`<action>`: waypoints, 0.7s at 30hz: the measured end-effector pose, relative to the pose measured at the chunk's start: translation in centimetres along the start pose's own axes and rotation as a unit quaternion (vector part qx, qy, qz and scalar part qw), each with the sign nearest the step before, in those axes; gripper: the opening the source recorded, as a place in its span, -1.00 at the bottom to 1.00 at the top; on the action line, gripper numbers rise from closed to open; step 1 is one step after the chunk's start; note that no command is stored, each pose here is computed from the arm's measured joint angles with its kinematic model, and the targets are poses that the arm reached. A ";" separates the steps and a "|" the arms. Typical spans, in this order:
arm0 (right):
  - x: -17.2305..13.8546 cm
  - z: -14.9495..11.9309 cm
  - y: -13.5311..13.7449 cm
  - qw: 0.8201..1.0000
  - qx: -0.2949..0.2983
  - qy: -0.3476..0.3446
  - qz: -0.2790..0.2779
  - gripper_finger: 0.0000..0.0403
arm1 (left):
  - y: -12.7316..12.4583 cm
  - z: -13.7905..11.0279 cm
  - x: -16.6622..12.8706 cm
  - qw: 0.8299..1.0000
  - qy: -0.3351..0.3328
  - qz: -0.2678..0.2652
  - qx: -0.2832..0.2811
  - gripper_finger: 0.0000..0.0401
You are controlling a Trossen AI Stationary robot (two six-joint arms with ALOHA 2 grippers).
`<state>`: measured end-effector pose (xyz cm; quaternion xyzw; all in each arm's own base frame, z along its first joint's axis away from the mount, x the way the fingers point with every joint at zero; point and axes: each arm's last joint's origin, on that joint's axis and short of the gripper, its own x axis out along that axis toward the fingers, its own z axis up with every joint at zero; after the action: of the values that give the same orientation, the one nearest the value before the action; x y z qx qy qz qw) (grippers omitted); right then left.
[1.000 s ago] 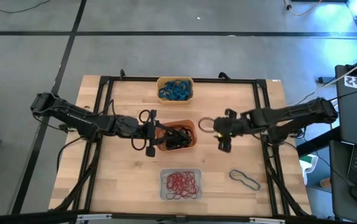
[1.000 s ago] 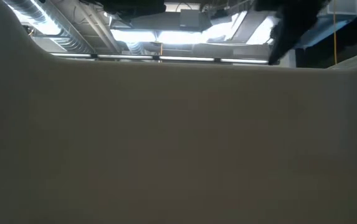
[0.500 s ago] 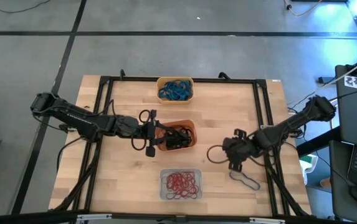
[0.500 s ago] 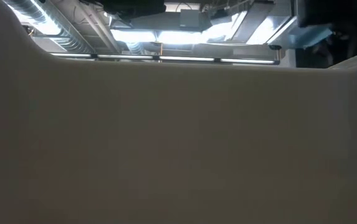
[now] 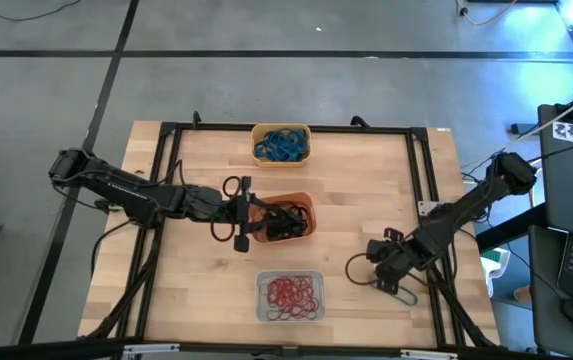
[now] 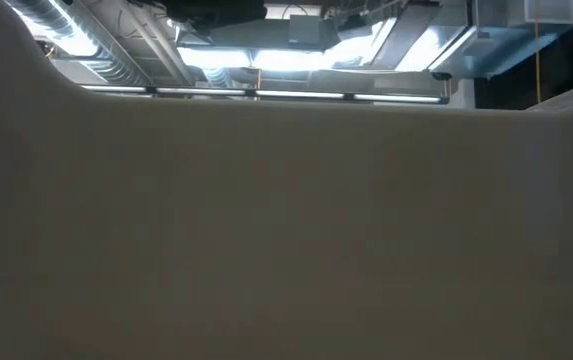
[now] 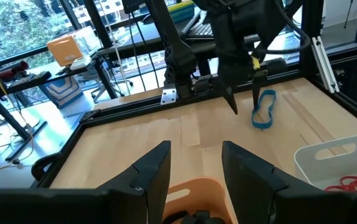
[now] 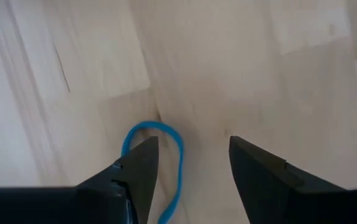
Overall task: Sort rubber bands into baskets
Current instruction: Put the blue rubber band in the yellow bin
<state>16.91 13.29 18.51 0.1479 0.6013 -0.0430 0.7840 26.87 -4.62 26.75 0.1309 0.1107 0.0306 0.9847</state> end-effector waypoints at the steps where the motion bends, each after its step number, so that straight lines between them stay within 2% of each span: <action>1: 0.3 -0.3 0.1 1.000 0.000 0.001 0.000 -0.02 | 0.0 0.0 0.0 1.000 0.000 0.000 0.000 -0.30; 7: 2.0 -1.5 0.6 1.000 -0.013 0.006 0.008 -0.02 | 0.0 0.0 0.0 1.000 0.000 0.000 0.000 -0.30; 13: 3.5 -1.9 0.9 0.999 -0.024 0.021 -0.023 -0.06 | 0.0 0.0 0.0 1.000 0.000 0.000 0.000 -0.30; 17: 4.2 -1.8 1.3 0.999 -0.023 0.017 -0.015 -0.29 | 0.0 0.0 0.0 1.000 0.000 0.000 0.000 -0.30; 21: 4.2 -1.6 1.5 1.000 -0.028 0.003 -0.006 -0.68 | 0.0 0.0 0.0 1.000 0.000 0.000 0.000 -0.30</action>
<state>16.97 15.65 14.41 0.1224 0.6053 -0.0310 0.7860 26.87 -4.62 26.75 0.1305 0.1107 0.0306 0.9848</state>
